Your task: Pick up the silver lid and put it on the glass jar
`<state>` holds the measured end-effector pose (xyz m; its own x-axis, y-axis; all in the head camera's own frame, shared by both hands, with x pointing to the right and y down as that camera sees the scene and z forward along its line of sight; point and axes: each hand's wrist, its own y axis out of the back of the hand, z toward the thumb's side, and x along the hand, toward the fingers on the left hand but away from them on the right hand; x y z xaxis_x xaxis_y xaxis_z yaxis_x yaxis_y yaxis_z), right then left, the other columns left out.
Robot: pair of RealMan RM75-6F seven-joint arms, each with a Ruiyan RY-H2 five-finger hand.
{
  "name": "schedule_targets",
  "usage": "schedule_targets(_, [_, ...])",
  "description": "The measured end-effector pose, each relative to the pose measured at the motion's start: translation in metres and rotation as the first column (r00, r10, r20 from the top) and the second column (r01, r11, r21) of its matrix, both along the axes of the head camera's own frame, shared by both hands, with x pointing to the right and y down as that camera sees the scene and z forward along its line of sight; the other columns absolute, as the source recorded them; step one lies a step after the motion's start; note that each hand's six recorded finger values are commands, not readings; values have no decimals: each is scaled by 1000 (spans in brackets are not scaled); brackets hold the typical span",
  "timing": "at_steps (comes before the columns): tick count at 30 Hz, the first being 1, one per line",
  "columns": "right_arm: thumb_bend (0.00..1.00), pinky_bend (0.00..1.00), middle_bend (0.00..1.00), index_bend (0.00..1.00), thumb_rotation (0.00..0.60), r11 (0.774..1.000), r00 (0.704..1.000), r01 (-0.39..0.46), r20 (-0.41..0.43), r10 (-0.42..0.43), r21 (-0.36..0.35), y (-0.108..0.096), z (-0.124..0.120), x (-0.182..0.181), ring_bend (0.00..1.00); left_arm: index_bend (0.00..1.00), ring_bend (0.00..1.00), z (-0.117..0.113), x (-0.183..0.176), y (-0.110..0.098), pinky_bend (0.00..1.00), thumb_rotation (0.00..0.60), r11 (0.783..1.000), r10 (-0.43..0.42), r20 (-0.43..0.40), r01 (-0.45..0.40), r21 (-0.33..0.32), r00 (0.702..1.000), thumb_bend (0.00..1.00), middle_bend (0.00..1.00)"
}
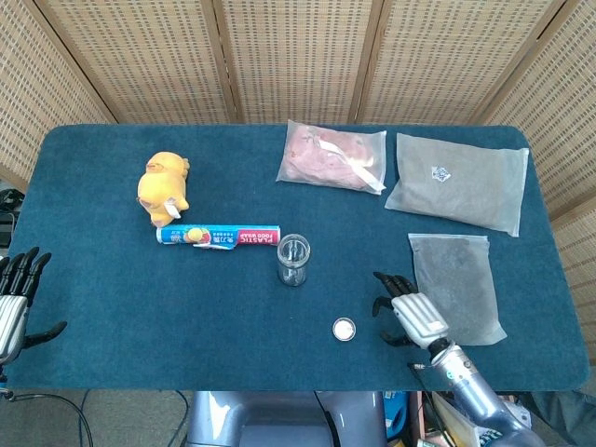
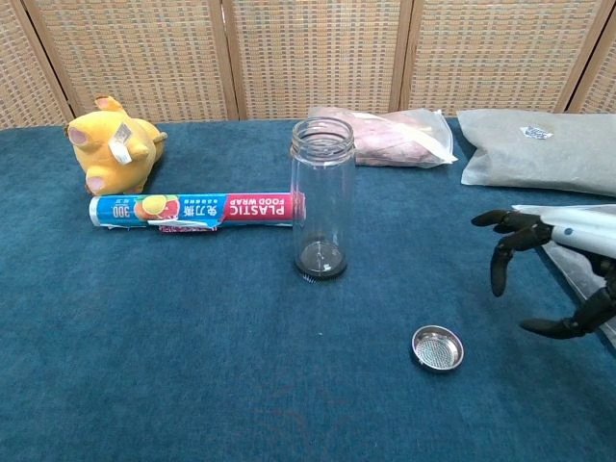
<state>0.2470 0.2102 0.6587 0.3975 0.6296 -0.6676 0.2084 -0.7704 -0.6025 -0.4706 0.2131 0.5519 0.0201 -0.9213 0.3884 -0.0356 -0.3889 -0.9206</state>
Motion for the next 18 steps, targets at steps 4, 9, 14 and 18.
schedule_targets(4, [460,0,0,485,600,1000,1000,14,13,-14,-13,4,7,-16,0,0,0,1,-1,0,0,600,1000,-1,2,1,-2,1000,60,0])
schedule_targets(9, [459,0,0,486,600,999,999,7,34,-5,-43,8,15,-34,0,0,0,2,-1,-1,0,600,1000,-2,6,2,-2,1000,60,0])
schedule_targets(14, [479,0,0,485,600,998,999,10,44,-7,-62,9,22,-46,0,0,0,1,-1,-1,0,600,1000,-3,8,3,0,1000,60,0])
schedule_targets(18, [489,0,0,485,600,998,1000,11,27,-9,-64,7,30,-50,0,0,0,3,-2,-2,0,600,1000,-5,6,5,-4,1000,60,0])
